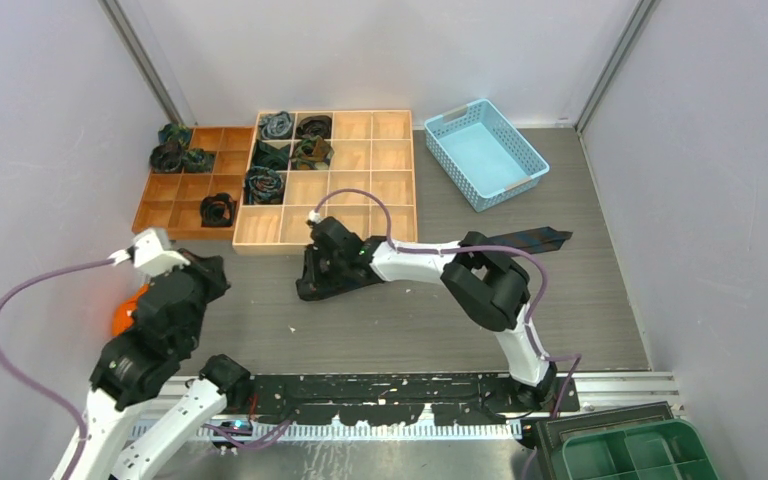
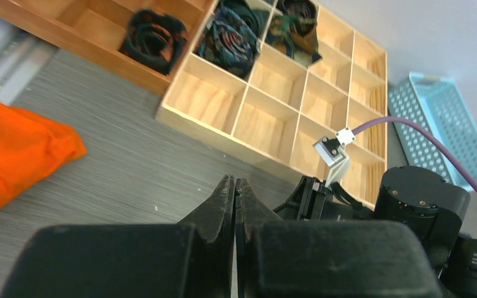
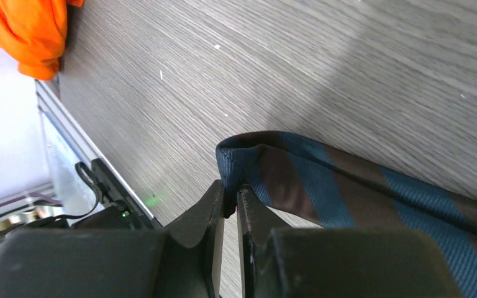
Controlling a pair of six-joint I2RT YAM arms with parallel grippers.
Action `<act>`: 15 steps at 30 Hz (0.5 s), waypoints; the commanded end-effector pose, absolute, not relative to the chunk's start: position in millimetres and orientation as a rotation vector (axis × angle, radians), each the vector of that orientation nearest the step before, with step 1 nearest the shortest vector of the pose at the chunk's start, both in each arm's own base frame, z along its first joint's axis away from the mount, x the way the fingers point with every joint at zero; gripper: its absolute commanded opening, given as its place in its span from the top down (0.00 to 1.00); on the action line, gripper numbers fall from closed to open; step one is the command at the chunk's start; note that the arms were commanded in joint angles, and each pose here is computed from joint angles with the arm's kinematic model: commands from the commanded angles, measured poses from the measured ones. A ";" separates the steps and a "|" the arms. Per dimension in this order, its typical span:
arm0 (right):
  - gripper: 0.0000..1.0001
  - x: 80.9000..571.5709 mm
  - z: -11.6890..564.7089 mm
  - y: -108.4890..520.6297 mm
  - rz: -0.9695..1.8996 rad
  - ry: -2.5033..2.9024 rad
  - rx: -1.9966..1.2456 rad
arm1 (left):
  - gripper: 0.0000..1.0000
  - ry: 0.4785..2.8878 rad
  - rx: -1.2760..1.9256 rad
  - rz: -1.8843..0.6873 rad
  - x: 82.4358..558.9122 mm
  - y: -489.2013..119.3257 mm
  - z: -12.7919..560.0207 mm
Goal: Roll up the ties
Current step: Roll the tie at the center of the board.
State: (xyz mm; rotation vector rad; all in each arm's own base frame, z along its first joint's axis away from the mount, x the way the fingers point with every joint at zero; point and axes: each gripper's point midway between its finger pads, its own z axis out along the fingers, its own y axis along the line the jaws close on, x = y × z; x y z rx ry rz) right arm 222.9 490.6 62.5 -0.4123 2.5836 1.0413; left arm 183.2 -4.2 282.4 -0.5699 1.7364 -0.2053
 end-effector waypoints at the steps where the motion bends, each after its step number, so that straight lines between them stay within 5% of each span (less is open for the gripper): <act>1: 0.83 216.7 108.5 505.6 1.411 2.446 -0.341 | 0.99 1.727 -0.500 -0.368 210.5 -45.6 287.6; 15: 0.84 240.7 79.3 442.2 1.350 2.450 -0.130 | 1.00 1.896 -0.404 -0.430 248.9 -99.4 225.2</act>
